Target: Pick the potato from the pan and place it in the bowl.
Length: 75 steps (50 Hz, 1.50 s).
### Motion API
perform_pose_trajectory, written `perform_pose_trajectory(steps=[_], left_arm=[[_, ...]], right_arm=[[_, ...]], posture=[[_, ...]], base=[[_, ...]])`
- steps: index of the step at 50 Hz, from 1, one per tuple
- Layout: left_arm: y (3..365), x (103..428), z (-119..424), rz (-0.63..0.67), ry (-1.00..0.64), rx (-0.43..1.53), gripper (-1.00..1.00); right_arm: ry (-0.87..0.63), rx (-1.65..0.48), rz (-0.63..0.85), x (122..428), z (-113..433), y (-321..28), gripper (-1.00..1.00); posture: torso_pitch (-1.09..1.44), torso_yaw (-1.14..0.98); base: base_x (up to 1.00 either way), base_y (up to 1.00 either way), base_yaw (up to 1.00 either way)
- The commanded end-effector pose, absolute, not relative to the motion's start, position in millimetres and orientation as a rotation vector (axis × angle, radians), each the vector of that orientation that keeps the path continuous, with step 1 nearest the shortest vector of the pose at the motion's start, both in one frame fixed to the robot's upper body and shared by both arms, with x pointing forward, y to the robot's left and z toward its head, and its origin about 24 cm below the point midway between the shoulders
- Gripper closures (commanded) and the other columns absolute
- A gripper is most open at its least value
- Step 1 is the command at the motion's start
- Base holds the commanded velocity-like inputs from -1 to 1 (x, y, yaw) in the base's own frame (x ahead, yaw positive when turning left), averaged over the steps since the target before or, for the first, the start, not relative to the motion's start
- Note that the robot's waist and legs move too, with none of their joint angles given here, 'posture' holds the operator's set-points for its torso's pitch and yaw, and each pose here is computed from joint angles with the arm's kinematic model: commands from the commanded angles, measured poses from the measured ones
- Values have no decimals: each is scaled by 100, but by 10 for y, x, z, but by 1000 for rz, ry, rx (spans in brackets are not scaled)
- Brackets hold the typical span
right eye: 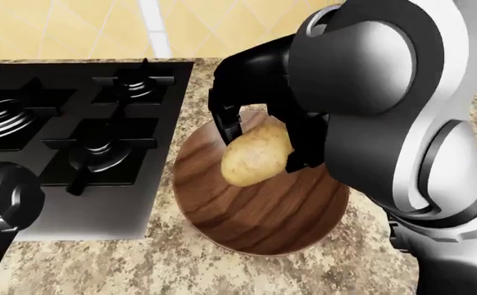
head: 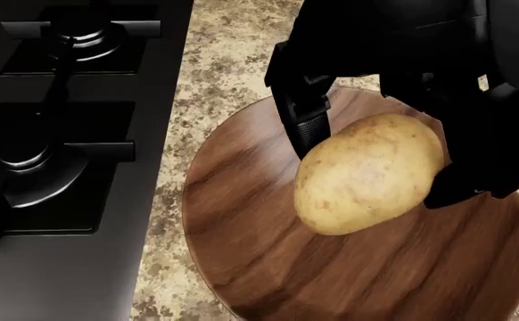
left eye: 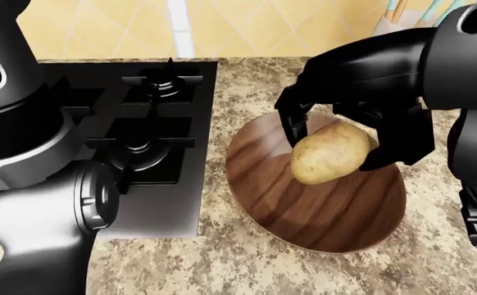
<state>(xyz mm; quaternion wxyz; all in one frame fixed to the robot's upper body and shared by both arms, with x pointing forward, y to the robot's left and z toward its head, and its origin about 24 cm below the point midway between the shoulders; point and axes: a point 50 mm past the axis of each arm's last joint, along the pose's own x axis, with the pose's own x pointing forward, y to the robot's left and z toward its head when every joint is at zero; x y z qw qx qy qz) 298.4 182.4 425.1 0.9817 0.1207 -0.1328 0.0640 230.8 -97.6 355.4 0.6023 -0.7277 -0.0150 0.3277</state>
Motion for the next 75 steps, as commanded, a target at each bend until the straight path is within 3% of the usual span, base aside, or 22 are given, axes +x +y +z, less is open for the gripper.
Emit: perform_pose_trajectory(steps=[1, 52, 53, 54, 55, 56, 75], left_arm=[[1823, 2876, 4392, 140, -349, 247, -100], [1871, 2860, 4413, 151, -351, 243, -100], [1870, 2861, 4411, 151, -351, 242, -100], [1869, 2863, 4406, 150, -350, 243, -100], [1869, 2863, 4407, 151, -350, 243, -100], [1870, 2859, 4415, 151, -351, 243, -100], [1897, 2825, 4473, 155, -357, 235, -100]], right_arm=[[-67, -1680, 699, 2276, 3642, -1016, 100], [-42, -1668, 694, 2433, 3290, -969, 100], [-41, -1668, 690, 2435, 3293, -972, 86], [-39, -1670, 688, 2436, 3293, -976, 47], [-38, -1669, 688, 2435, 3292, -977, -58], [-40, -1671, 687, 2432, 3297, -976, -100], [-53, -1672, 676, 2409, 3388, -982, -100]], posture=[[0, 0], [0, 0], [0, 0], [0, 0], [0, 0], [0, 0], [0, 0]], base=[[0, 0, 0], [0, 0, 0], [0, 0, 0], [0, 0, 0], [0, 0, 0], [0, 0, 0], [0, 0, 0]])
